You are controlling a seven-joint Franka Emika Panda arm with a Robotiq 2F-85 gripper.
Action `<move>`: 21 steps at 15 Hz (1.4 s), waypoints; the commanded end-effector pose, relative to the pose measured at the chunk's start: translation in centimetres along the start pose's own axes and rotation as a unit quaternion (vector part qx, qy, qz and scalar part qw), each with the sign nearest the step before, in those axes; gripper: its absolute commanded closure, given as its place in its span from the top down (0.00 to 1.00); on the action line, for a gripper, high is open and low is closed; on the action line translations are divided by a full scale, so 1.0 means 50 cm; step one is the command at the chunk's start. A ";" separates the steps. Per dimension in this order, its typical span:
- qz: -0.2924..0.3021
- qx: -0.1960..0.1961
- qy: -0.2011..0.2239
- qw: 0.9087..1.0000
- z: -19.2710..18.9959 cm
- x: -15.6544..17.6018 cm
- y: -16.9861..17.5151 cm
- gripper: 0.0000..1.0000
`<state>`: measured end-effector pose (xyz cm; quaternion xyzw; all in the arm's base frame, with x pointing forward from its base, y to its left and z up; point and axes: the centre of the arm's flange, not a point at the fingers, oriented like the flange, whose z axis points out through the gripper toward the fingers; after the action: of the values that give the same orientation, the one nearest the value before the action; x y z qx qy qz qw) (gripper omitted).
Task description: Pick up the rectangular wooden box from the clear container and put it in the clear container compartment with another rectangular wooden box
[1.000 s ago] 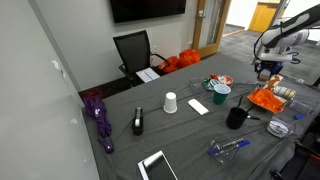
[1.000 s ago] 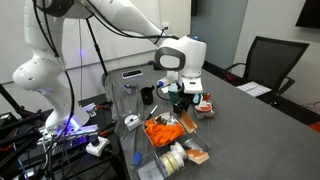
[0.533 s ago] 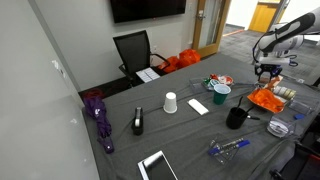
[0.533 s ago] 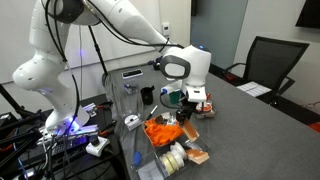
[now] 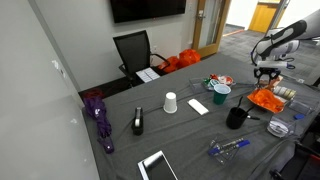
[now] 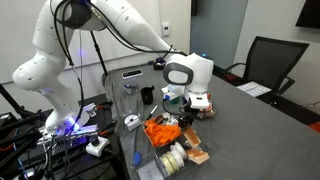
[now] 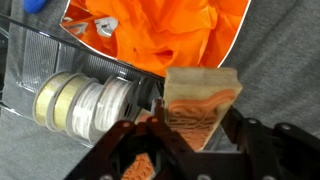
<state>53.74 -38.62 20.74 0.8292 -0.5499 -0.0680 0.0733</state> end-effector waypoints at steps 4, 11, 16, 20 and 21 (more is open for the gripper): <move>-0.009 0.007 0.024 1.000 0.018 0.030 -0.002 0.32; -0.007 0.007 0.023 1.000 0.018 0.026 -0.002 0.84; -0.020 0.010 0.016 1.000 -0.004 0.011 0.009 1.00; -0.042 0.005 0.028 0.999 -0.050 -0.016 0.025 1.00; -0.049 0.003 0.034 0.998 -0.066 -0.023 0.031 1.00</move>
<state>54.39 -39.19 21.52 0.8436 -0.5287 -0.0459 0.0815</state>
